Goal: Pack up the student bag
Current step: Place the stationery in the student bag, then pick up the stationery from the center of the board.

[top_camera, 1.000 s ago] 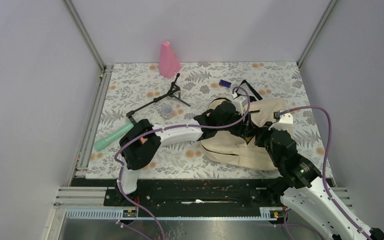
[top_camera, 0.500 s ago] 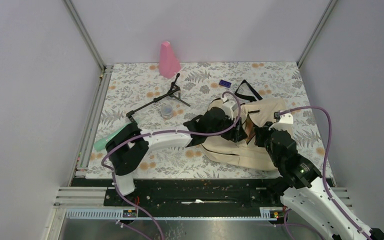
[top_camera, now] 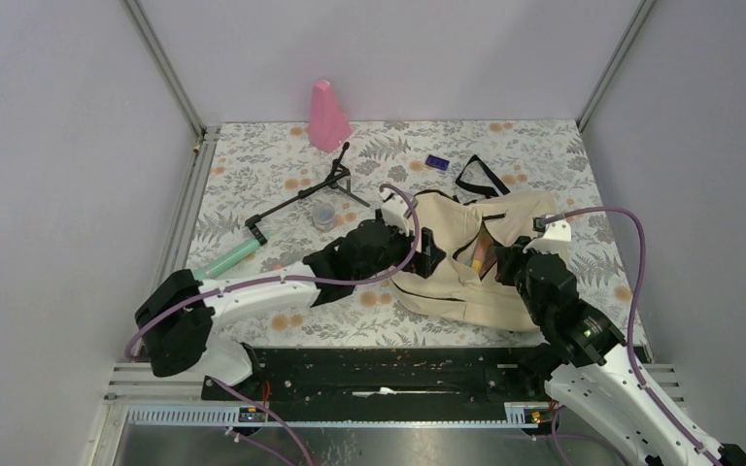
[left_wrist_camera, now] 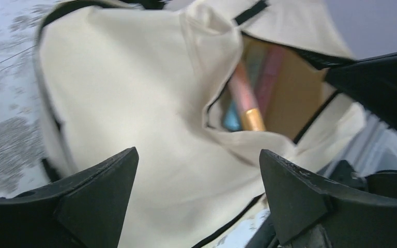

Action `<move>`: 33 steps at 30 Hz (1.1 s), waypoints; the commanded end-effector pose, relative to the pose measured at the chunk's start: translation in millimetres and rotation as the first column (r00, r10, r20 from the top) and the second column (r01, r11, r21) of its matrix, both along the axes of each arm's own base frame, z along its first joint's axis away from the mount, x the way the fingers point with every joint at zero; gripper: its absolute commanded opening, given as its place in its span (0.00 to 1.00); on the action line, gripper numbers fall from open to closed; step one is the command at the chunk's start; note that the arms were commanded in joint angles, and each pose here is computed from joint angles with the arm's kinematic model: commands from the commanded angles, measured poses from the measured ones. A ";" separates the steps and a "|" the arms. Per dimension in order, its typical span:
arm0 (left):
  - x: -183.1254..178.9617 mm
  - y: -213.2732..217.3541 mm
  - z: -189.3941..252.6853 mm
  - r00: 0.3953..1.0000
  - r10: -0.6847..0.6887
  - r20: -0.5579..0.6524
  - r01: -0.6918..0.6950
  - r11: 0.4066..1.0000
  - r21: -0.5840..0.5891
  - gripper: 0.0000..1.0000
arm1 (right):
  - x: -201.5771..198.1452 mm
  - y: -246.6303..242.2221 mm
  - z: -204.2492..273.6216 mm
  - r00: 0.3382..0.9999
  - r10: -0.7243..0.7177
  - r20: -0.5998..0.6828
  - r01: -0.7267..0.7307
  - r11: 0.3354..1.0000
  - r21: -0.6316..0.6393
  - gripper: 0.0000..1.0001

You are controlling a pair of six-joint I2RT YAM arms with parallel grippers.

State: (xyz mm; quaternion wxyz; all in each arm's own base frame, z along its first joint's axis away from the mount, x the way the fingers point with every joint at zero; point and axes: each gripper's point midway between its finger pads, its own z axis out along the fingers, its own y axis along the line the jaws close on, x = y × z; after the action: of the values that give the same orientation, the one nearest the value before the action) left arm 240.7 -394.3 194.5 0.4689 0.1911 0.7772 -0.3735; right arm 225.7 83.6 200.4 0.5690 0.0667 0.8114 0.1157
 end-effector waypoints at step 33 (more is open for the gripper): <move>67.7 346.7 -142.1 0.477 0.814 -0.331 -0.757 0.572 0.317 0.99 | 8.2 -4.2 32.6 0.993 -0.052 0.105 0.046 0.997 0.061 0.00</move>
State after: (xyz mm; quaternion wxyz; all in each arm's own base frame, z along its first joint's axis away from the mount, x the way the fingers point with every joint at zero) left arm 305.9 -39.7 59.4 0.3954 -0.2305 0.8870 -0.0605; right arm 226.0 80.8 201.6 0.5727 0.0715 0.8090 0.1114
